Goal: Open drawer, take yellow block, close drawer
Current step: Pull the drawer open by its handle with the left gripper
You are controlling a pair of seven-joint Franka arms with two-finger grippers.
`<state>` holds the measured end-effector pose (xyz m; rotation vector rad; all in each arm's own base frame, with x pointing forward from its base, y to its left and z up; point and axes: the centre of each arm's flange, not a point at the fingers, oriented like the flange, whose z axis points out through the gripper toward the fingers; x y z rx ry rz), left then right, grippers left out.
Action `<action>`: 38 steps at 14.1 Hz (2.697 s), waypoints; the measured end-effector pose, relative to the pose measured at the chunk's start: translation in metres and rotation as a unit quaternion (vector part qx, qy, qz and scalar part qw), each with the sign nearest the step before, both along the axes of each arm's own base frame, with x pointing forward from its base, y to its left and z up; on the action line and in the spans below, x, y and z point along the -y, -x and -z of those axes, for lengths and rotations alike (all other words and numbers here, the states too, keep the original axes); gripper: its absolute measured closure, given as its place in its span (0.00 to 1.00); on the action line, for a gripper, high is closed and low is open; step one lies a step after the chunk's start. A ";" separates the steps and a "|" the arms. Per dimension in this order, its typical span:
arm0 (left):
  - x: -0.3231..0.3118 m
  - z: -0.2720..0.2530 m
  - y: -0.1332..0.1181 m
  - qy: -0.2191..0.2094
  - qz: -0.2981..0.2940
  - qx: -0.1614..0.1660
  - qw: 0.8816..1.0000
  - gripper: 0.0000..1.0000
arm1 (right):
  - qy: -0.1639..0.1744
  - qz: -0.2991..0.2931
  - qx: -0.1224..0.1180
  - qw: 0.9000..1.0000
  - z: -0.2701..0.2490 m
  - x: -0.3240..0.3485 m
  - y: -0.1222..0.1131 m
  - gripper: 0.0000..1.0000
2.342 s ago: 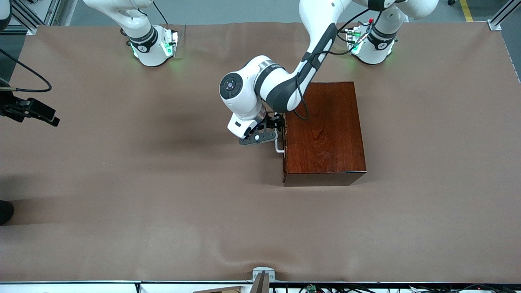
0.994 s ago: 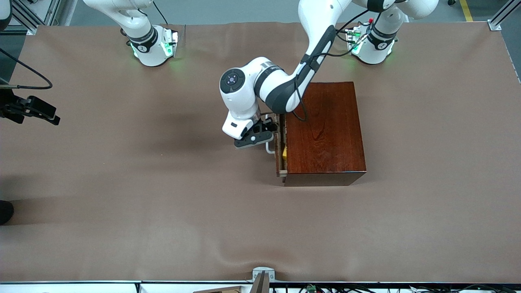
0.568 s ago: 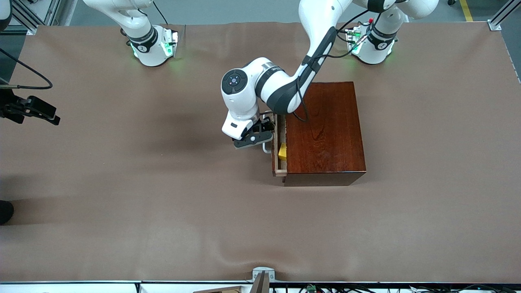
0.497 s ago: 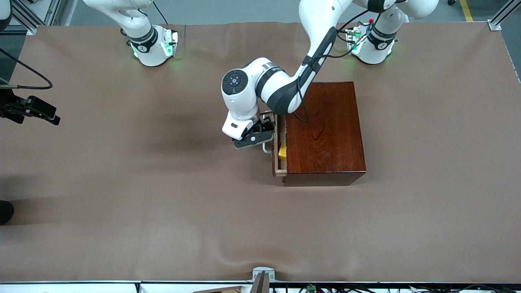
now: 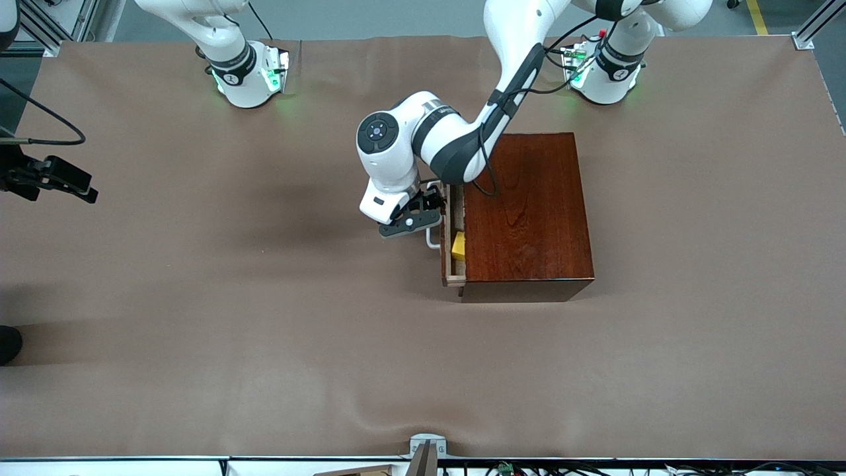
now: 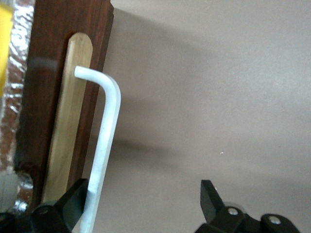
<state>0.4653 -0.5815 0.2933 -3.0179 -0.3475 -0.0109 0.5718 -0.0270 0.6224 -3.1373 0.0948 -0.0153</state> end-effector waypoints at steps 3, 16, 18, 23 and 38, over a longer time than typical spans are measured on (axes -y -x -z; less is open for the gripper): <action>0.002 0.000 0.003 0.000 0.004 -0.002 1.000 0.00 | 0.000 0.000 0.000 1.000 0.000 0.000 0.000 0.00; 0.030 -0.011 0.013 0.072 0.009 0.028 0.997 0.00 | 0.000 0.001 0.000 1.000 0.000 0.001 0.000 0.00; 0.033 -0.014 0.011 0.084 0.009 0.036 0.996 0.00 | 0.000 0.000 0.000 1.000 0.001 0.000 -0.001 0.00; 0.034 -0.014 0.011 0.089 0.009 0.040 0.995 0.00 | 0.000 -0.004 -0.001 1.000 0.003 -0.004 -0.002 0.00; 0.050 -0.017 0.026 0.101 0.031 0.058 0.993 0.00 | 0.000 -0.004 -0.002 1.000 0.003 -0.005 -0.002 0.00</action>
